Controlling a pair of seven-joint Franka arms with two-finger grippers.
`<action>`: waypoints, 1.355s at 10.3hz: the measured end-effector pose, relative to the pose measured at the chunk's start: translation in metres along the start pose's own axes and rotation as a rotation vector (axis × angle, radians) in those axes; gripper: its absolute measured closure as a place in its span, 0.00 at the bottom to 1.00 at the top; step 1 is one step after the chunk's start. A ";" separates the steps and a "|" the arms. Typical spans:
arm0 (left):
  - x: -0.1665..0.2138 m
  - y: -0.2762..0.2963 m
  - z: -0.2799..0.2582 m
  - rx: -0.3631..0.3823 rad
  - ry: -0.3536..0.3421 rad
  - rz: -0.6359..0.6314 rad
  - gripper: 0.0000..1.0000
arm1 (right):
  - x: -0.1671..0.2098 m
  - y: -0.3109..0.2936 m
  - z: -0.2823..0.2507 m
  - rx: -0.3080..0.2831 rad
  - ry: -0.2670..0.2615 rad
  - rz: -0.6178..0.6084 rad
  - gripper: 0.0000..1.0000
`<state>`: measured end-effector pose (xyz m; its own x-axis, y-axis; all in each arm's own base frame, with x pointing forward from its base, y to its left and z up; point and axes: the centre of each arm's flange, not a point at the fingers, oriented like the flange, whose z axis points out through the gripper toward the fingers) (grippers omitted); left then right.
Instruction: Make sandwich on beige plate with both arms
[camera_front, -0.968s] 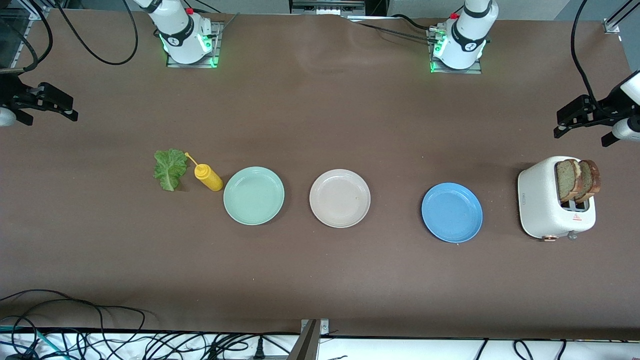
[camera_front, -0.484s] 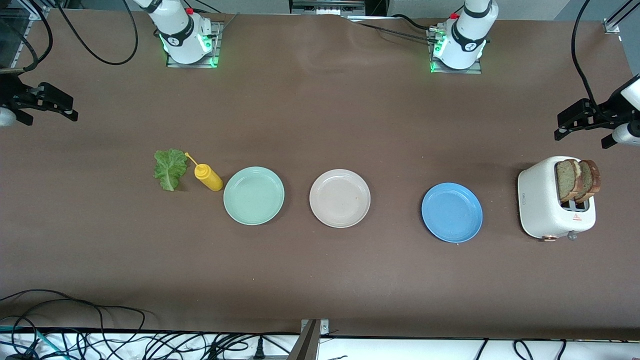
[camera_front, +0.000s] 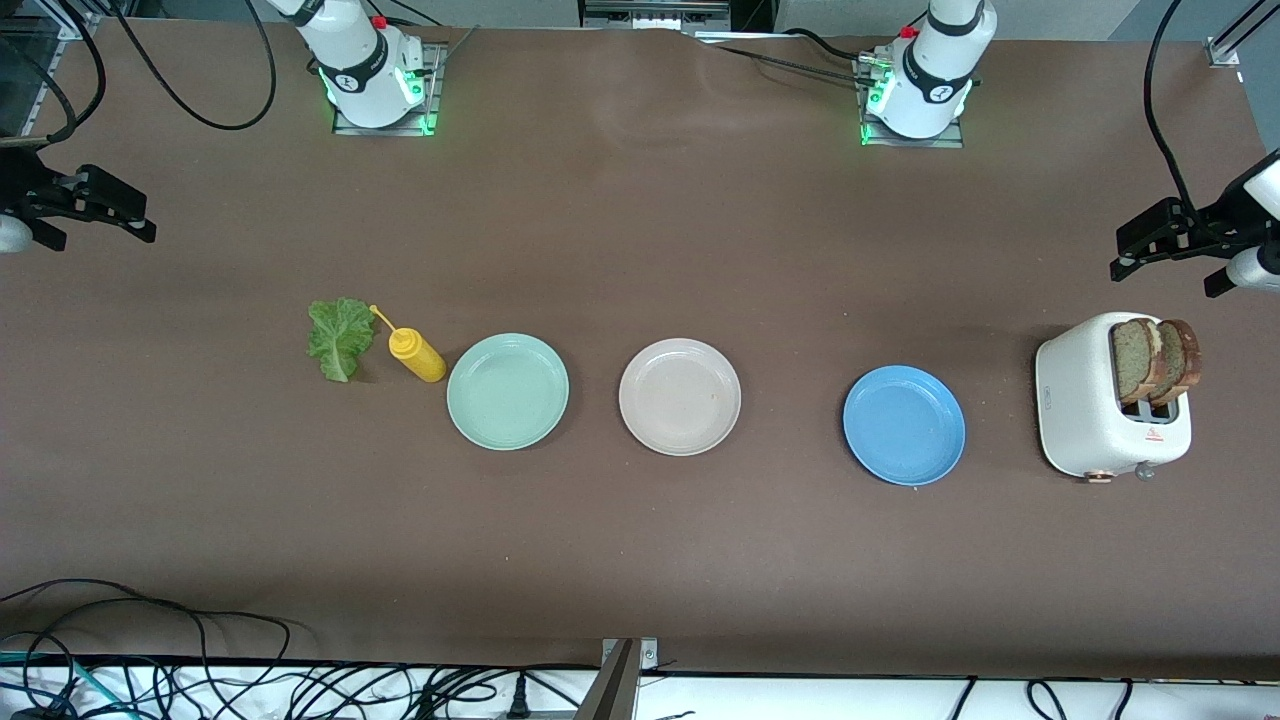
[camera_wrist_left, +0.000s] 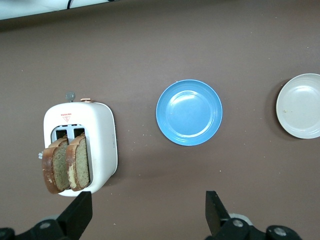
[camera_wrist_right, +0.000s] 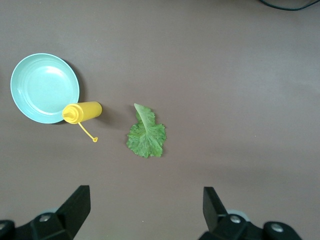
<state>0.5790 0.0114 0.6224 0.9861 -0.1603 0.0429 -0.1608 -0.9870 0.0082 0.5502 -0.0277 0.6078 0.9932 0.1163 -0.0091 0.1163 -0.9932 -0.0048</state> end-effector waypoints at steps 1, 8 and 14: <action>0.000 -0.001 0.000 0.000 0.000 -0.002 0.00 | 0.000 0.000 0.000 0.000 0.000 0.000 0.00; -0.001 -0.013 0.003 0.000 -0.006 -0.022 0.00 | 0.000 0.000 0.000 0.000 0.000 0.000 0.00; 0.000 -0.009 -0.002 0.001 0.005 -0.014 0.00 | 0.000 0.000 0.000 0.000 0.000 0.000 0.00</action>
<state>0.5802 0.0200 0.6246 0.9881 -0.1461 0.0476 -0.1467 -0.9892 0.0079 0.5502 -0.0276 0.6077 0.9931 0.1165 -0.0094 0.1165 -0.9932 -0.0049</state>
